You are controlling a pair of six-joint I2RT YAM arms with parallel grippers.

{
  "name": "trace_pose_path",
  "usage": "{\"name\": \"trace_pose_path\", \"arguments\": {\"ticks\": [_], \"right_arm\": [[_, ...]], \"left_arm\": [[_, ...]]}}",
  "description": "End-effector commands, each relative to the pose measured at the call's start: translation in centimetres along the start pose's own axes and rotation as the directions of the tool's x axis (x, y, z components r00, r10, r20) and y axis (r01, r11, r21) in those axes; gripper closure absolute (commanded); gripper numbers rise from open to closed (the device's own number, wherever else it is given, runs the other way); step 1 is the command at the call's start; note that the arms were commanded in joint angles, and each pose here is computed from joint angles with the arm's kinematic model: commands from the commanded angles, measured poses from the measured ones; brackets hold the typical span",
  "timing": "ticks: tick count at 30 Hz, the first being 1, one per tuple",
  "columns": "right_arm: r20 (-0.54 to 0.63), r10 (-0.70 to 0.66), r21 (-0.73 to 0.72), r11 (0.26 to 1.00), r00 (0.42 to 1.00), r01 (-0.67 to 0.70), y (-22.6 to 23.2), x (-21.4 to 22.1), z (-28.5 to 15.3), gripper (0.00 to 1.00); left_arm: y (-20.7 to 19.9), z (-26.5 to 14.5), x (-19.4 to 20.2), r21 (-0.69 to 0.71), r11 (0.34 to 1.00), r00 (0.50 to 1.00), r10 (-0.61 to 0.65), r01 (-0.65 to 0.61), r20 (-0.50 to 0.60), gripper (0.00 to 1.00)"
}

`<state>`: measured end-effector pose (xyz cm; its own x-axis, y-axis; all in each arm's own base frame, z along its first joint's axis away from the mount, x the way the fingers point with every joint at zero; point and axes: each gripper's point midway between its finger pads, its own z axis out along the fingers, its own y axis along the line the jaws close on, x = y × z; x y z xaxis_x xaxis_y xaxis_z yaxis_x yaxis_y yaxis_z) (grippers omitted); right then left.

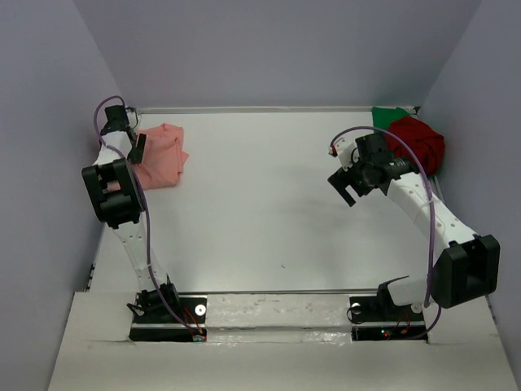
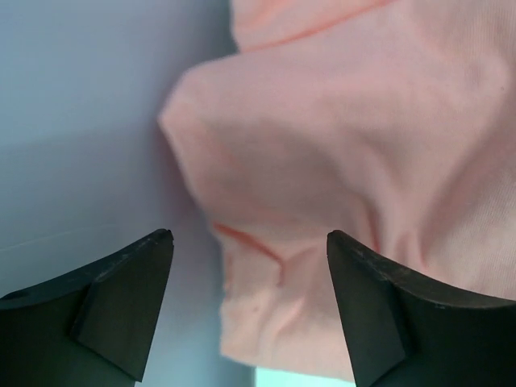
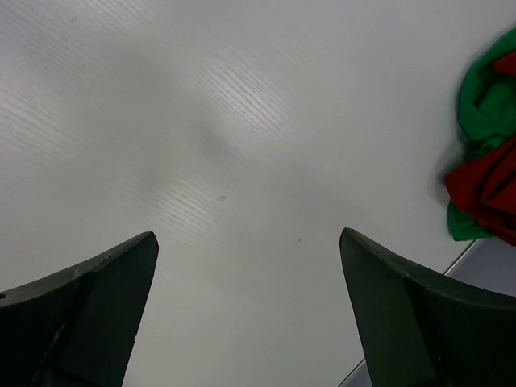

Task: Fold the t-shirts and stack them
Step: Put the neatly folded tshirt into the corner of the board with the left arm

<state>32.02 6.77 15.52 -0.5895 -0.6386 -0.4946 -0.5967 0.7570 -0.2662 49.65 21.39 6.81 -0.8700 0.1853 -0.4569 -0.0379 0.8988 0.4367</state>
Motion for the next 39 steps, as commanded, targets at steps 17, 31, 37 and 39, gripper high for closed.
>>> {"name": "trace_pose_path", "arguments": {"ticks": [17, 31, 37, 39], "right_arm": [[0.079, 0.031, -0.012, 0.999, 0.996, -0.031, -0.5, -1.9, -0.8, 0.44], [0.01, 0.048, -0.016, 0.999, 0.999, -0.047, -0.7, -0.9, 1.3, 1.0], [-0.035, 0.057, -0.015, 0.998, 0.998, -0.057, -1.0, -0.3, 2.2, 1.0], [-0.039, 0.055, -0.017, 0.998, 0.998, -0.056, -1.0, -0.3, 2.3, 1.0]], "left_arm": [[2.4, -15.6, -3.8, 0.195, 0.97, 0.924, -0.204, 0.146, 0.323, 0.6], [0.0, -6.9, -0.1, 0.284, 0.927, 0.933, -0.307, 0.247, 0.191, 1.0], [-0.1, -3.1, 2.2, 0.209, 0.935, 0.946, -0.311, 0.287, 0.09, 1.0], [-0.5, -2.3, 3.0, 0.204, 0.935, 0.949, -0.309, 0.291, 0.063, 1.0]]}}
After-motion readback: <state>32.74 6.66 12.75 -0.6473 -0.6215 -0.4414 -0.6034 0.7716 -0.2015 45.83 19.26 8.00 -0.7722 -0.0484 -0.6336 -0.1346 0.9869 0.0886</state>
